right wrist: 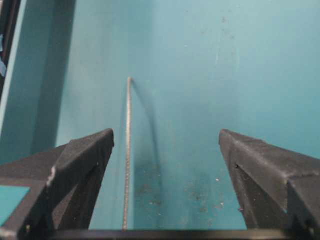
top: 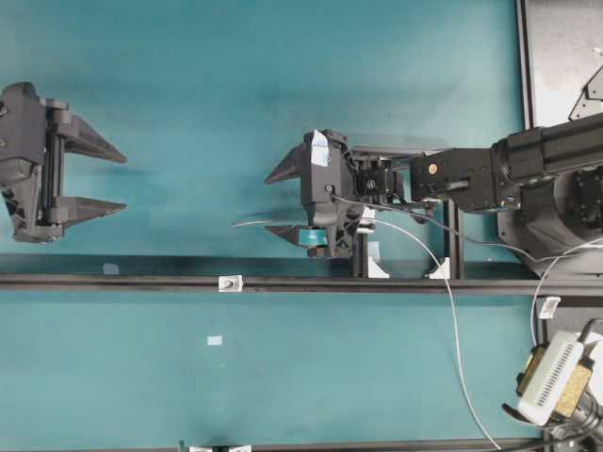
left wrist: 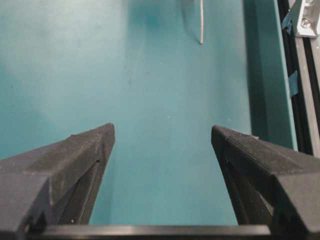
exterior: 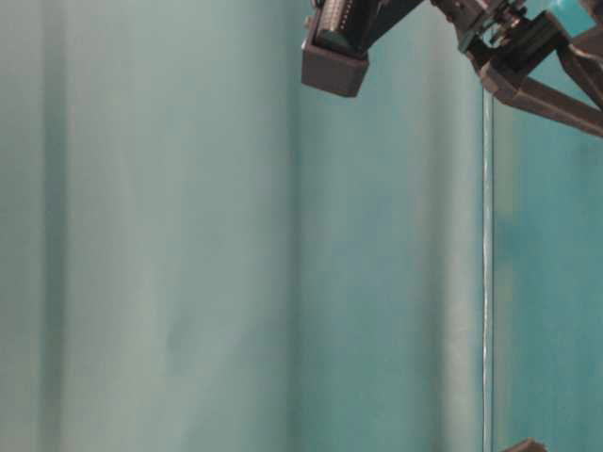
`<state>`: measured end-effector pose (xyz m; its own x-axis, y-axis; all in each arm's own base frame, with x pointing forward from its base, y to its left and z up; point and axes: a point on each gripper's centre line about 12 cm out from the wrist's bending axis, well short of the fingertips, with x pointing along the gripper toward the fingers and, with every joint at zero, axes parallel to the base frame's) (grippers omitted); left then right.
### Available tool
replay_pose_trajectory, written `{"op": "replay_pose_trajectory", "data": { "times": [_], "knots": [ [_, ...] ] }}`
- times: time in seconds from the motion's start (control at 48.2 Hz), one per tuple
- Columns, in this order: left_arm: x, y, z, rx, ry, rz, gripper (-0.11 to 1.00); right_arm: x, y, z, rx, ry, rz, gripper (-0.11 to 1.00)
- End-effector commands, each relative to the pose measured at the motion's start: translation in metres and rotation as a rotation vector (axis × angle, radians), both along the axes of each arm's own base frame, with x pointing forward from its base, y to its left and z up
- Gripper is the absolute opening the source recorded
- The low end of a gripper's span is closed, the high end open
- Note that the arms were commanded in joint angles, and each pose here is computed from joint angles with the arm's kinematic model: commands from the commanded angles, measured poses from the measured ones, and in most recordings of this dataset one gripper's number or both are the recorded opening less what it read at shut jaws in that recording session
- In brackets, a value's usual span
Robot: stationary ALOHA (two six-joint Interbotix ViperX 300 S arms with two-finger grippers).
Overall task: Insert the wire into the hole on the right side and pull it with the left arm.
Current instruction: 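Close the right gripper on the grey wire end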
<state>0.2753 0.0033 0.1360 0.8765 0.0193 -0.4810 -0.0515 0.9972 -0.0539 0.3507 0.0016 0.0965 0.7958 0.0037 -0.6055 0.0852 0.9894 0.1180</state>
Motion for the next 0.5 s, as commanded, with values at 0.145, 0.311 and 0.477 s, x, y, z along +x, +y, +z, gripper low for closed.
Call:
{"op": "replay_pose_trajectory", "data": {
  "times": [0.145,0.311,0.477],
  "knots": [
    [0.0048,0.0005,0.0073,0.002,-0.031,0.001,0.87,0.0040,-0.0026,0.0070,-0.003,-0.026,-0.005,0.92],
    [0.0048,0.0005,0.0073,0.002,-0.031,0.001,0.87,0.0038,-0.0032,0.0057,-0.003,-0.020,-0.006,0.92],
    [0.0049,0.0006,0.0079,0.001,-0.034,0.002,0.87,0.0040,-0.0032,0.0028,-0.003,-0.012,-0.006,0.92]
  ]
}}
